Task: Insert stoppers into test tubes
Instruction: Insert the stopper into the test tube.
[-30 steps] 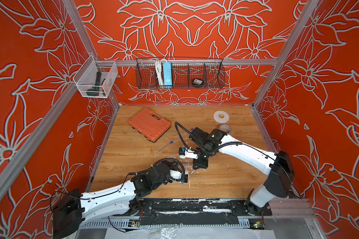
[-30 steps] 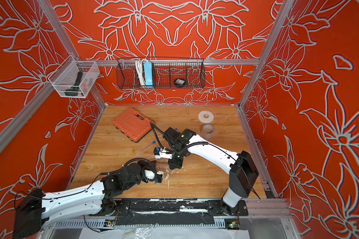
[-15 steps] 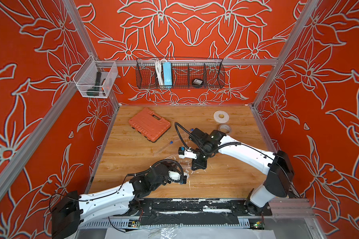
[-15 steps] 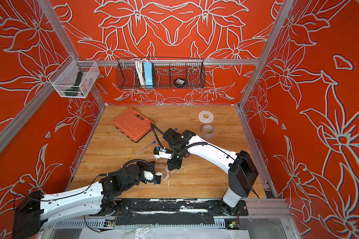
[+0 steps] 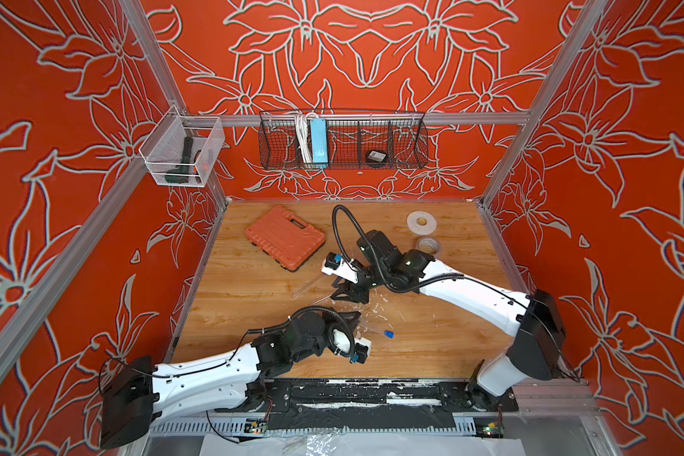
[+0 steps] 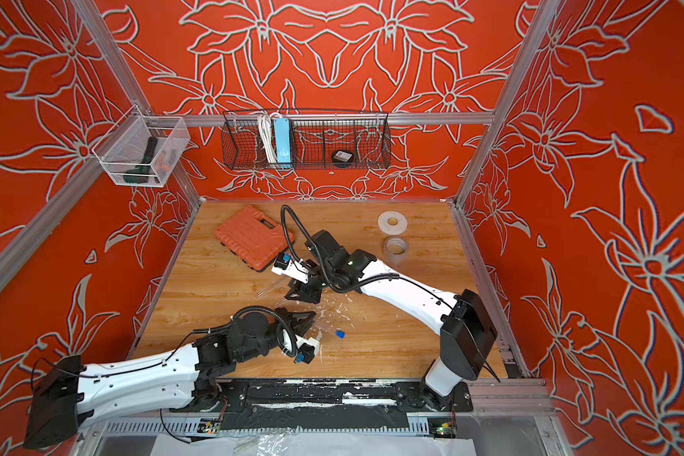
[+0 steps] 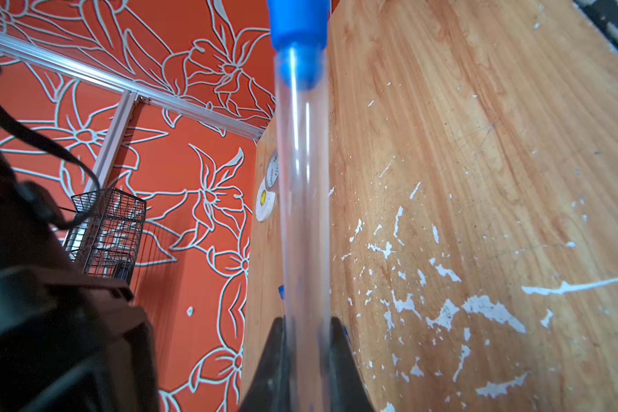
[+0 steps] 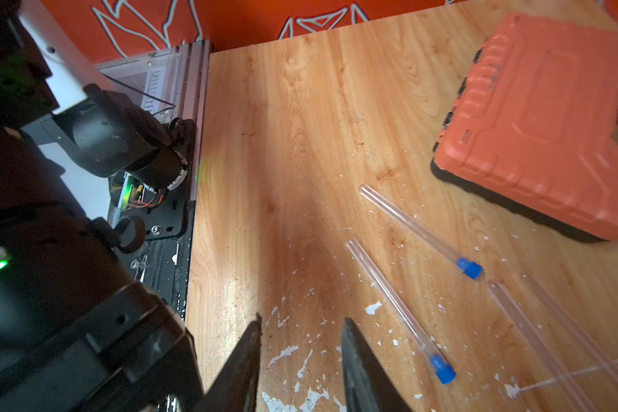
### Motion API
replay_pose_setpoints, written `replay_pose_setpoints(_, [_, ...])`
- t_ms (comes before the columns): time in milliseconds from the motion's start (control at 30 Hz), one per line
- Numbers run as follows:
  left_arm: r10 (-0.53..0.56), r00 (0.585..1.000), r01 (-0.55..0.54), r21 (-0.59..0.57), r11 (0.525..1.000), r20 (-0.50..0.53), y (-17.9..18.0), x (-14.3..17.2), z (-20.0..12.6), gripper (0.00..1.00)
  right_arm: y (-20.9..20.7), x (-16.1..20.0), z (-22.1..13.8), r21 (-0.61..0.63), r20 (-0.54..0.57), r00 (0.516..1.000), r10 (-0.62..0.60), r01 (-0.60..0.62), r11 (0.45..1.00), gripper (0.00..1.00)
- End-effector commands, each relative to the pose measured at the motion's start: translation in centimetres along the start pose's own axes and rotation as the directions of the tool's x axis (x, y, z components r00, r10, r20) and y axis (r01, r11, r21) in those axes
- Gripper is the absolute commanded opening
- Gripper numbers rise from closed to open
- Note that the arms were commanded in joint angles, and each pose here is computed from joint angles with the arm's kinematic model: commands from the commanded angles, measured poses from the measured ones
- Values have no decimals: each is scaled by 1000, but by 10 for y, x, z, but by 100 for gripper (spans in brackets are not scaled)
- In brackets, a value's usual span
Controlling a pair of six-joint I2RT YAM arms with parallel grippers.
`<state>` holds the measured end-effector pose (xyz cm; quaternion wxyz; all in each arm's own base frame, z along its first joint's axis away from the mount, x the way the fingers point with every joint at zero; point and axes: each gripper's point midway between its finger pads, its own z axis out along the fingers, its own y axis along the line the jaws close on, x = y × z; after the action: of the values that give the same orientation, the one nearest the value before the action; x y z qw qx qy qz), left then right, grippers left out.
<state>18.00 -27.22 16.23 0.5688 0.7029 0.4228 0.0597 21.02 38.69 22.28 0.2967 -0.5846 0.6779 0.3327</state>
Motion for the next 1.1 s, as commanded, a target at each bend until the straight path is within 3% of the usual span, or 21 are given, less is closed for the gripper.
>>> replay_pose_setpoints(0, [-84, 996, 84, -16, 996, -13, 12, -1, 3, 0, -26, -24, -42, 146, 111, 990, 91, -107, 983, 40])
replay_pose_setpoints(67, [-158, 987, 158, 3, 987, -19, 14, 1, 6, 0, -44, -26, -70, 218, 162, 968, 191, -223, 950, 40])
replay_pose_setpoints(167, [-298, 954, 298, 41, 954, 3, 20, 0, 7, 0, -69, -11, -117, 314, 253, 899, 358, -426, 848, 37])
replay_pose_setpoints(300, [-529, 844, 525, 65, 848, 82, 38, -2, 2, 0, -70, 26, -162, 327, 316, 753, 577, -657, 679, 32])
replay_pose_setpoints(400, [-638, 755, 635, 77, 769, 149, 49, -1, -3, 0, -43, 29, -179, 200, 358, 644, 676, -760, 618, 35])
replay_pose_setpoints(567, [-728, 630, 734, 100, 672, 269, 64, -6, -12, 0, -2, -4, -197, -178, 481, 396, 782, -829, 530, 42])
replay_pose_setpoints(667, [-743, 581, 758, 111, 643, 334, 72, -10, -15, 0, 8, -11, -199, -310, 459, 306, 834, -825, 473, 46])
replay_pose_setpoints(800, [-731, 547, 759, 128, 639, 409, 78, -19, -20, 0, 17, -22, -200, -410, 426, 278, 861, -789, 457, 55])
replay_pose_setpoints(1067, [-692, 522, 746, 125, 654, 498, 90, -28, -29, 0, 28, -46, -185, -501, 358, 309, 881, -733, 460, 52])
